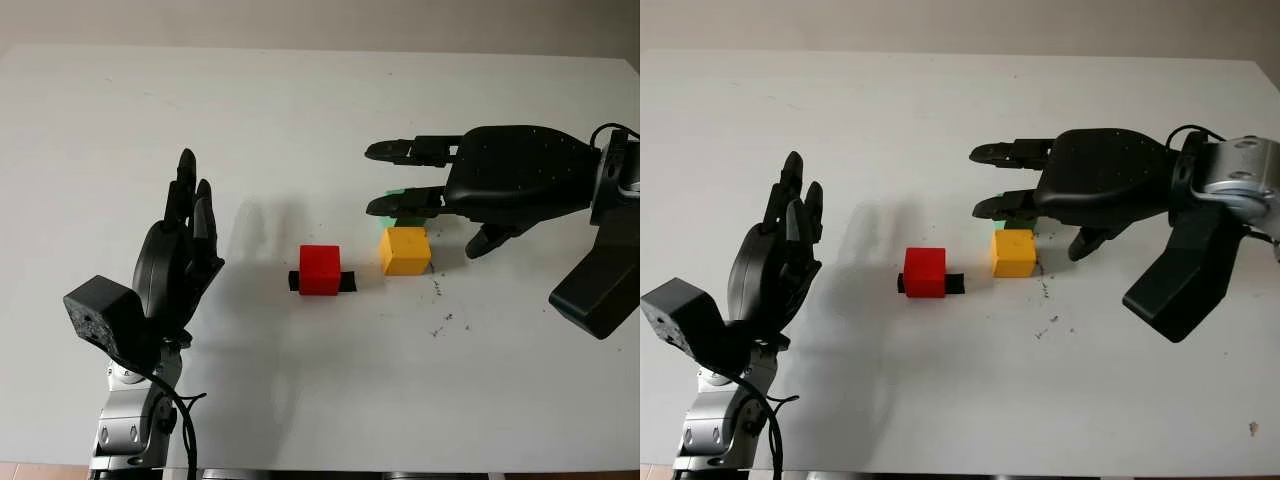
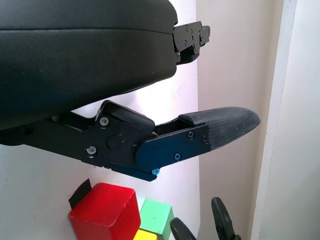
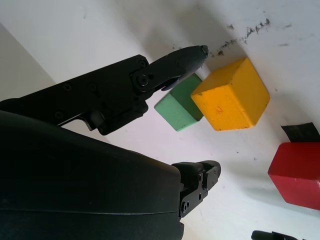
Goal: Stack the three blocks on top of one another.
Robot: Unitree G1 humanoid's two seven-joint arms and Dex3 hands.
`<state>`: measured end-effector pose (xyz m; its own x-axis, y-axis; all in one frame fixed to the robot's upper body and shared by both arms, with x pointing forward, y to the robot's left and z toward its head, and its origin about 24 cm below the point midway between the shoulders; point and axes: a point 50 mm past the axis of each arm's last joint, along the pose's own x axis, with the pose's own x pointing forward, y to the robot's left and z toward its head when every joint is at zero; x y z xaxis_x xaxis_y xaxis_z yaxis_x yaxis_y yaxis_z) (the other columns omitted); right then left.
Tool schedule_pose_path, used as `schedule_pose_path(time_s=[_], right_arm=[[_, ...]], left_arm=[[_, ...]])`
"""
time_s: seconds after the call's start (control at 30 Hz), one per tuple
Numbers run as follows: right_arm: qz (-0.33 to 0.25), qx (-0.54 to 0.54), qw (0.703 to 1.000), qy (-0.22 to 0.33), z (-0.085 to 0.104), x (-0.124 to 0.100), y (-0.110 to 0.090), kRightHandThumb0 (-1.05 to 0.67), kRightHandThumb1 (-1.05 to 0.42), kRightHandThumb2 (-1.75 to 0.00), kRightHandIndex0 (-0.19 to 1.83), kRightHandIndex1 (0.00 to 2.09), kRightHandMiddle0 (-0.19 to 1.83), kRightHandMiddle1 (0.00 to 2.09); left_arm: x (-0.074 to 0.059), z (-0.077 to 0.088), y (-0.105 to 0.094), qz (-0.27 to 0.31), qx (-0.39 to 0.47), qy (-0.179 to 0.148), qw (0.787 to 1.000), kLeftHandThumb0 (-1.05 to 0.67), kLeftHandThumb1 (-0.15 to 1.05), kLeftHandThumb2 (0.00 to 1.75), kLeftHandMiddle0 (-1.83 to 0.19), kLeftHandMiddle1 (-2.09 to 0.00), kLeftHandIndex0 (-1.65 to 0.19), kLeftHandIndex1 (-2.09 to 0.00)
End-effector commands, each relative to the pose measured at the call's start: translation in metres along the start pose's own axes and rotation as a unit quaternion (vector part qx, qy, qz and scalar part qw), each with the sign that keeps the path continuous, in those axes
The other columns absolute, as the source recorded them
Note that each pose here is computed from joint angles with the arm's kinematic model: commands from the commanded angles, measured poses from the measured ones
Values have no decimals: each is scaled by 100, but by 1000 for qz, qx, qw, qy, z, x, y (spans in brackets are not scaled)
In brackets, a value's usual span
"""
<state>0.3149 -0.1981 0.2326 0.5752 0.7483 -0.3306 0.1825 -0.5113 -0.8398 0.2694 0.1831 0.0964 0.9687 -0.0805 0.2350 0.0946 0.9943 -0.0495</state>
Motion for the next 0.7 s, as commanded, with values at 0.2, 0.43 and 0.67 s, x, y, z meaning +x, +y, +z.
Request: schedule_pose_path(time_s=[0.2, 0.43, 0.67], right_arm=[[1, 4, 1000, -1, -1, 3, 8, -60, -86, -5, -8, 6, 28, 11], [-13, 10, 1000, -5, 1, 10, 12, -46, -89, -6, -6, 6, 31, 12], [-20, -5, 1000, -16, 4, 18, 16, -38, -89, -5, -7, 6, 32, 12]], left_arm=[[-1, 1, 1, -1, 5, 0, 1000, -79, 105, 70, 16, -5, 17, -5], [-2, 0, 1, -1, 1, 2, 1000, -78, 105, 70, 16, -5, 17, -5], [-3, 1, 1, -1, 3, 2, 1000, -78, 105, 70, 16, -5, 17, -5]])
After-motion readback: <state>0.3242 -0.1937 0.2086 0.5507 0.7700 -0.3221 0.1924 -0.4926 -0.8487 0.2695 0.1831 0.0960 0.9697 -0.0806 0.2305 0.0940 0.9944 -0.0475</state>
